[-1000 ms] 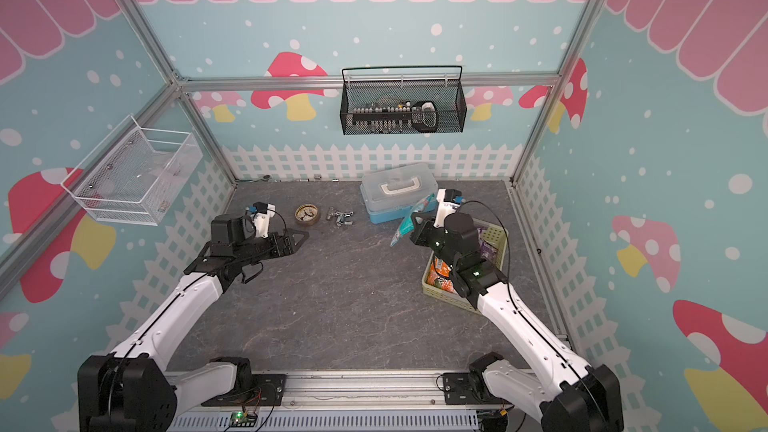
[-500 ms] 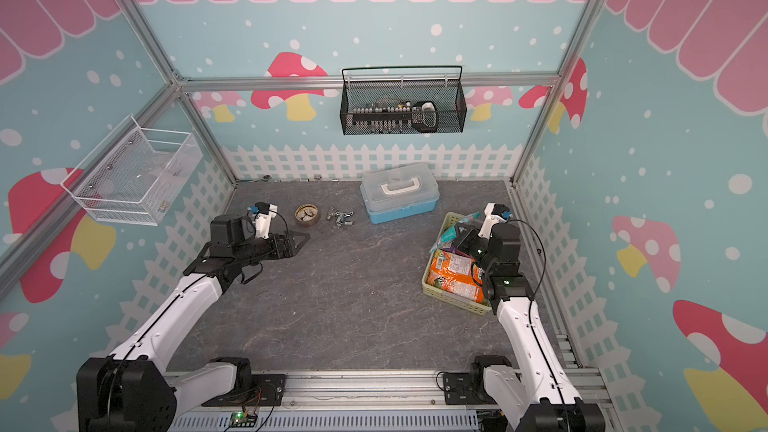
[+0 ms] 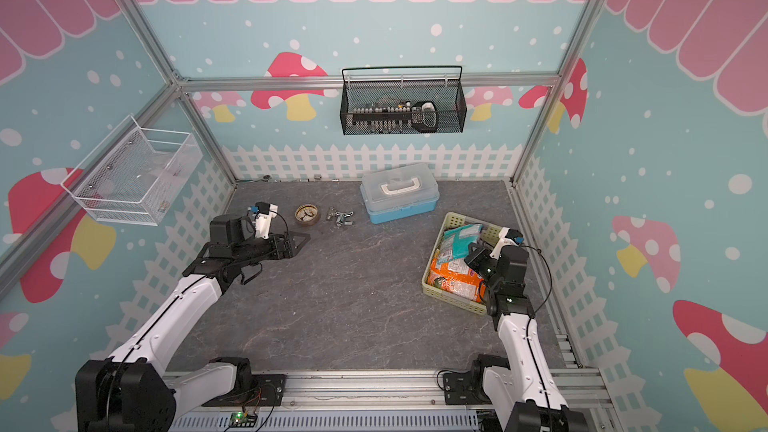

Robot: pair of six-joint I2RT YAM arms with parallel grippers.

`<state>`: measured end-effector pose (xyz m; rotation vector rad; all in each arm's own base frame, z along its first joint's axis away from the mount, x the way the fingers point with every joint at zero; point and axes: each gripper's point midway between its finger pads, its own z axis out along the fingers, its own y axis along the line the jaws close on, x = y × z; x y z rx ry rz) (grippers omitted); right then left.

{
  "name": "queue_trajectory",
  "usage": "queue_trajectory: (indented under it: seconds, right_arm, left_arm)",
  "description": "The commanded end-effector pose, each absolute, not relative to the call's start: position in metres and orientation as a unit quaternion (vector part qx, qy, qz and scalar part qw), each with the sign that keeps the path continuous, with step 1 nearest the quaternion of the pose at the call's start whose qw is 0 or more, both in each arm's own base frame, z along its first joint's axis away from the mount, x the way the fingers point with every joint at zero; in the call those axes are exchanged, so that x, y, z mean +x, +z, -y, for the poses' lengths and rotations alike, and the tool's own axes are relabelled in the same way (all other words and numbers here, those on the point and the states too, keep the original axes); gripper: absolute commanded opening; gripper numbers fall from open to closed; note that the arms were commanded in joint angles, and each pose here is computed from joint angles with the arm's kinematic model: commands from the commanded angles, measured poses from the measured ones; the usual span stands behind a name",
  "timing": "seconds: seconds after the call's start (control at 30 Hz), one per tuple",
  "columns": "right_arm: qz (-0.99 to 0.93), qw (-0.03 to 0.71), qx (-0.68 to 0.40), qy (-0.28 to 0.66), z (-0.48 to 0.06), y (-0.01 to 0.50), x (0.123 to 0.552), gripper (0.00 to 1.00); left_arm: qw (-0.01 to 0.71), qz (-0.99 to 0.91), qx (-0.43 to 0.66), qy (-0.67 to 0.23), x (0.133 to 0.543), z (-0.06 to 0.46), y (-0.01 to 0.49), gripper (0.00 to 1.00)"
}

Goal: Put the candies in the basket
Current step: Place the candy in the basket.

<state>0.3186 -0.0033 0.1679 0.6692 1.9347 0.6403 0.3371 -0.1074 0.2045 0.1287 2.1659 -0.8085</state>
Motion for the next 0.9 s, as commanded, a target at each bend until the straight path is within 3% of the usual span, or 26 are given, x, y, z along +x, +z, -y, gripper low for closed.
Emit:
queue_trajectory:
  seconds: [0.0,0.3,0.47,0.6,0.87]
  right_arm:
    - [-0.796,0.467,0.313,0.224,0.024,0.147,0.308,0.08]
    - [-0.796,0.446,0.352,0.209,0.034,0.129,0.299,0.26]
    - [-0.783,0.466,0.375,0.170,0.048,0.139,0.290,0.52]
    - [-0.777,0.496,0.353,0.159,0.051,0.169,0.292,0.59]
    - [-0.778,0.571,0.211,0.154,0.017,0.240,0.320,0.75]
  left_arm:
    - [0.397,-0.856,0.062,-0.325,0.333,0.111,0.201,0.99]
    - [0.406,-0.855,0.061,-0.317,0.333,0.109,0.205,0.99]
    - [0.411,-0.855,0.058,-0.311,0.334,0.107,0.206,0.99]
    - [0.418,-0.851,0.059,-0.313,0.334,0.107,0.211,0.99]
    - [0.473,-0.824,0.065,-0.305,0.336,0.104,0.240,0.99]
